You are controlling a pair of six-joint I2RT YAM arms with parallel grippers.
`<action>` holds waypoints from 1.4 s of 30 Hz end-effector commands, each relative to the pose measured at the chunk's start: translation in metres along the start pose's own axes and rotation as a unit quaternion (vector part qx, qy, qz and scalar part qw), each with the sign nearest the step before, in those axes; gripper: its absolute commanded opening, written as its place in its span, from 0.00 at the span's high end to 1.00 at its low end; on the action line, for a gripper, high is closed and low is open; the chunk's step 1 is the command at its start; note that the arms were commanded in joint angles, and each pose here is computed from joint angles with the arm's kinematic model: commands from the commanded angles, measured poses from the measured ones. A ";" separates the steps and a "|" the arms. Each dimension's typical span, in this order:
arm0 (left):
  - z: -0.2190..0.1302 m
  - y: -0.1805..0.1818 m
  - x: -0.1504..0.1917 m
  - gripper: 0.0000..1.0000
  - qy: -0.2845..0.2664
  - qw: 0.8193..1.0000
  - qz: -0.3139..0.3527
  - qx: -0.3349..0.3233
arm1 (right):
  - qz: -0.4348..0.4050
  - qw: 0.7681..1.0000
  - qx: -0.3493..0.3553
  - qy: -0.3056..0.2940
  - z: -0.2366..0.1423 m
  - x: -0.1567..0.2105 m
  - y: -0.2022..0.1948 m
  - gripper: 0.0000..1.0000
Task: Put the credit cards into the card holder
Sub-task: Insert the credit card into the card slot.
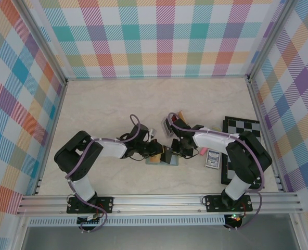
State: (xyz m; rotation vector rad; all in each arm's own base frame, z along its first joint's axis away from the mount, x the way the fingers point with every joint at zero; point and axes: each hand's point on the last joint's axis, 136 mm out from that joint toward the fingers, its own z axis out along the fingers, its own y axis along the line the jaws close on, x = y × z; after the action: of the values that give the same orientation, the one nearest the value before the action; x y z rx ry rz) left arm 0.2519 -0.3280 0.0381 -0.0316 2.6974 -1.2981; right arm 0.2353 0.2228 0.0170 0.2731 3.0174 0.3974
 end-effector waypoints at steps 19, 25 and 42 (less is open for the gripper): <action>-0.008 0.007 0.001 0.70 -0.058 0.996 -0.042 -0.056 | 0.047 0.999 0.006 0.014 0.015 0.013 -0.020 0.82; -0.009 0.003 0.004 0.81 -0.050 0.997 -0.035 -0.047 | 0.043 0.999 0.004 0.017 0.016 0.013 -0.018 0.82; -0.015 0.015 -0.004 1.00 -0.107 0.989 -0.096 -0.034 | 0.052 0.998 -0.017 0.023 0.018 0.017 -0.014 0.82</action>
State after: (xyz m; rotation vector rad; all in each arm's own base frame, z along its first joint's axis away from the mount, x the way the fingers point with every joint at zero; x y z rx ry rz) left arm 0.2503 -0.3103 0.0304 -0.3421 2.6660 -1.1742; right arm 0.2357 0.2227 0.0172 0.3834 2.9791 0.5007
